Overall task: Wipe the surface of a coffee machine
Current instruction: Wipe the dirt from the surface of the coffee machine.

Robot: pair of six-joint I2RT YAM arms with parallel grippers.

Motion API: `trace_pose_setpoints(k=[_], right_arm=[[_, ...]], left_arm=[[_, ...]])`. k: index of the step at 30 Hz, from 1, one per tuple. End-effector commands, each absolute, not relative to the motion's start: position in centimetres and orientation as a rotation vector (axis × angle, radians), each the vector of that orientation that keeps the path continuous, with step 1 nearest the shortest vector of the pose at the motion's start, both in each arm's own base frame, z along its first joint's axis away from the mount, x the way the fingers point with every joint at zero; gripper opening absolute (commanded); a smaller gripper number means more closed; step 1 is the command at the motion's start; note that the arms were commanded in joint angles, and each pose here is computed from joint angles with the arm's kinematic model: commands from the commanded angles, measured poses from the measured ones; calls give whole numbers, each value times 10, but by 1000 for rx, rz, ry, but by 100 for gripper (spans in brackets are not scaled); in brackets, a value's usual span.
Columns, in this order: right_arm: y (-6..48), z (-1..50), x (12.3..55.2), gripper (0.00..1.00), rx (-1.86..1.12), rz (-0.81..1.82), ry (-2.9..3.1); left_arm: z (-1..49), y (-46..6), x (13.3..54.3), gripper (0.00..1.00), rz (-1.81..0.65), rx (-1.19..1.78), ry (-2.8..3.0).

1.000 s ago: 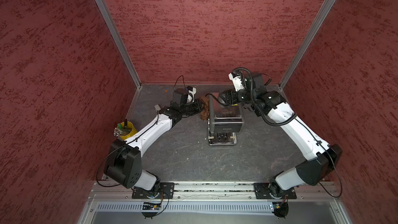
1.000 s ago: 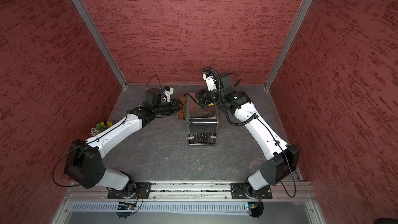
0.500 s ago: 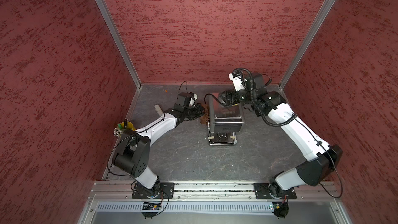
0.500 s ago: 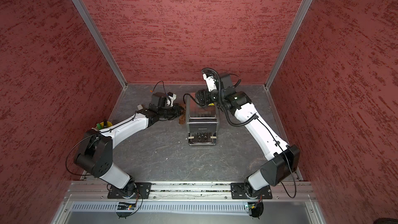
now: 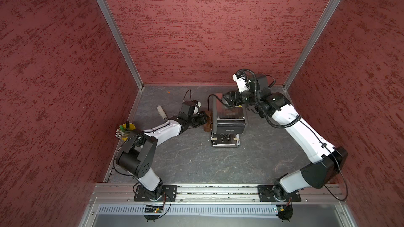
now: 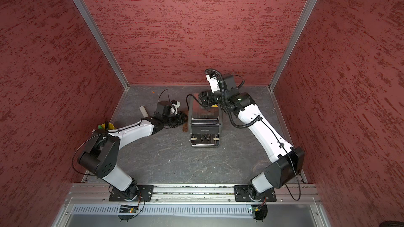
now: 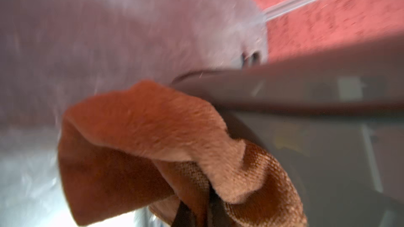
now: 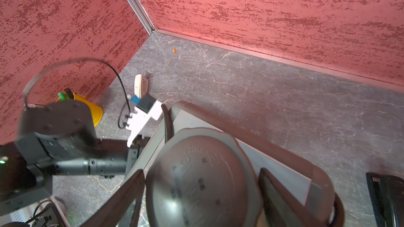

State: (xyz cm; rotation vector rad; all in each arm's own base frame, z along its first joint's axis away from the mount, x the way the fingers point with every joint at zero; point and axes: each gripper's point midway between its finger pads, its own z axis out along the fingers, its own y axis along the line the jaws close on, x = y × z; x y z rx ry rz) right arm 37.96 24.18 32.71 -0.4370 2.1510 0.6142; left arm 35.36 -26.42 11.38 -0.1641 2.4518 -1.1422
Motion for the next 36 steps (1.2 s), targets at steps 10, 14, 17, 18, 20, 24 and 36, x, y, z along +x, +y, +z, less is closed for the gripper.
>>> trace_pose_setpoints(k=[10,14,17,18,20,24,36], right_arm=[[244,297,367,79,-447,625,2272],[246,299,368,79,-449,628,2270],[246,297,369,79,-454,620,2279],[246,297,370,79,-456,618,2280],[246,295,370,79,-454,615,2284],[246,293,370,79,-450,617,2286],[243,290,367,79,-457,604,2294]], left_arm=[[116,-297,320,0,-1291,-52,2436],[103,-294,308,0,-1248,-50,2463],[88,-298,292,0,-1206,-7,2495],[83,-300,288,0,-1194,5,2505],[73,-306,280,0,-1170,31,2522],[58,-319,272,0,-1147,63,2555],[33,-357,258,0,-1085,123,2524]])
